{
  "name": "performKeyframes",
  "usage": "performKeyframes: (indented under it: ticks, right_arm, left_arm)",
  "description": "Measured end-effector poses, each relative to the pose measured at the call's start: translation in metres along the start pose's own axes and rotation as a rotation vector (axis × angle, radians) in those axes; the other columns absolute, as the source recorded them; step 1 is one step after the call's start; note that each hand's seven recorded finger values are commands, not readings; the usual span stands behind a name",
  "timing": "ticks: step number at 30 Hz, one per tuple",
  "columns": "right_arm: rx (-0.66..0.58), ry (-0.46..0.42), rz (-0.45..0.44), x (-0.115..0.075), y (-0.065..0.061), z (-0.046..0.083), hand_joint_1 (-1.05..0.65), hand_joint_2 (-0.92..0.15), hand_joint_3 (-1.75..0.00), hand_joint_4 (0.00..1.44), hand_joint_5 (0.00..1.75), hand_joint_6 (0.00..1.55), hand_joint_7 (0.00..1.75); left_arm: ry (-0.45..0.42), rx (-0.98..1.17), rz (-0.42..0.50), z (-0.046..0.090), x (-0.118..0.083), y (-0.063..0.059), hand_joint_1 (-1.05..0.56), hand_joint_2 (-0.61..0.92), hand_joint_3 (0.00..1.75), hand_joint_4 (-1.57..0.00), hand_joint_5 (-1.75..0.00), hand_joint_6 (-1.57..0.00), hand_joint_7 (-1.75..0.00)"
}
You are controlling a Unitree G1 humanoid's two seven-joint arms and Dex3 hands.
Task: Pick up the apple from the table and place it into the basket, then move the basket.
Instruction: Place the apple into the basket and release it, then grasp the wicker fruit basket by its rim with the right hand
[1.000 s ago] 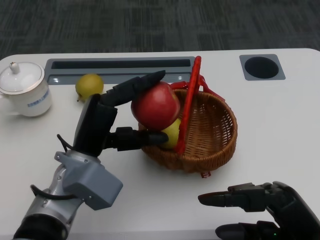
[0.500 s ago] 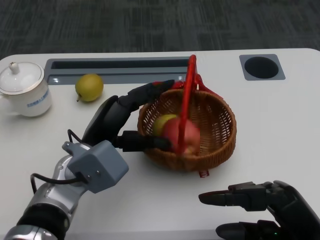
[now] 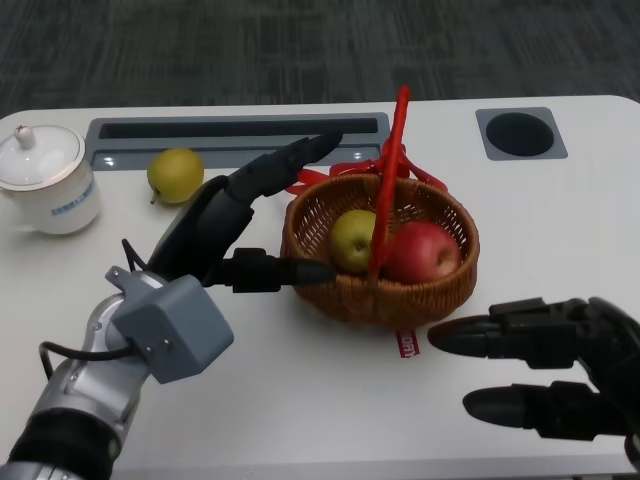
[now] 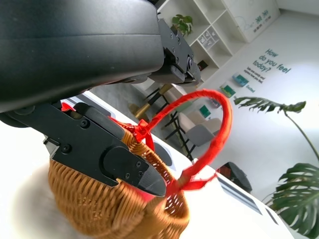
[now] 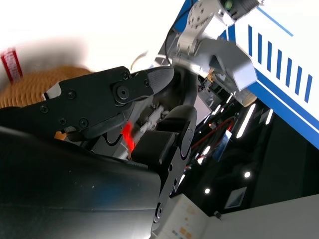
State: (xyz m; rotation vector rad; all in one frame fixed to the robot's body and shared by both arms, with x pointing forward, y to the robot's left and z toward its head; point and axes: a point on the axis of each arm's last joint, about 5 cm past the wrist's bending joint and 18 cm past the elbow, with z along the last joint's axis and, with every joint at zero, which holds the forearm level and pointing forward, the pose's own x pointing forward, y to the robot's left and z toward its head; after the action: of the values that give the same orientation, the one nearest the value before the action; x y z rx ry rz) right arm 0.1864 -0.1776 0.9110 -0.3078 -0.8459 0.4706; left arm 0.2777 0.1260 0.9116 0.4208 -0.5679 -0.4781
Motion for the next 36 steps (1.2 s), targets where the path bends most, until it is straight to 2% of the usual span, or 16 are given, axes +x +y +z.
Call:
performKeyframes:
  ticks: [6, 8, 11, 17, 22, 31, 36]
  right_arm:
    - [-0.164, -0.073, 0.051, 0.027, -0.037, 0.007, -0.46, -0.91, -0.01, 1.04, 0.01, 0.94, 0.01]
    - [-0.205, -0.091, 0.068, 0.037, -0.044, 0.009, -0.48, -0.92, -0.01, 1.03, 0.00, 0.95, 0.01]
    - [-0.234, -0.093, 0.097, 0.046, -0.048, 0.008, -0.51, -0.92, -0.01, 1.00, 0.00, 0.92, 0.00]
    - [-0.194, -0.051, 0.174, 0.052, -0.045, -0.008, -0.51, -0.92, -0.02, 0.94, 0.00, 0.85, 0.00]
    - [-0.172, -0.051, 0.226, 0.061, -0.040, -0.022, -0.53, -0.92, -0.06, 0.91, 0.00, 0.81, 0.00]
    - [-0.101, -0.002, 0.323, 0.070, -0.022, -0.043, -0.54, -0.90, -0.03, 0.94, 0.01, 0.83, 0.01]
    - [-0.075, 0.056, 0.380, 0.074, -0.015, -0.055, -0.54, -0.88, -0.01, 0.93, 0.00, 0.83, 0.00]
  left_arm:
    - [-0.038, -0.066, 0.043, 0.006, -0.022, 0.007, -0.50, 0.77, 0.00, -0.48, -0.06, -0.51, -0.04]
    - [-0.048, -0.083, 0.053, 0.006, -0.029, 0.009, -0.49, 0.78, 0.00, -0.54, -0.07, -0.55, -0.03]
    - [-0.054, -0.087, 0.068, 0.007, -0.039, 0.013, -0.50, 0.78, 0.00, -0.60, -0.06, -0.58, -0.03]
    - [-0.035, -0.074, 0.091, 0.008, -0.059, 0.017, -0.51, 0.78, 0.00, -0.65, -0.05, -0.60, -0.02]
    - [-0.020, -0.062, 0.107, 0.008, -0.070, 0.019, -0.52, 0.77, 0.00, -0.68, -0.04, -0.64, -0.02]
    - [-0.012, -0.080, 0.122, 0.010, -0.083, 0.022, -0.51, 0.77, 0.00, -0.72, -0.03, -0.68, -0.02]
    - [-0.006, -0.097, 0.137, 0.011, -0.089, 0.021, -0.49, 0.77, 0.00, -0.72, -0.02, -0.69, -0.02]
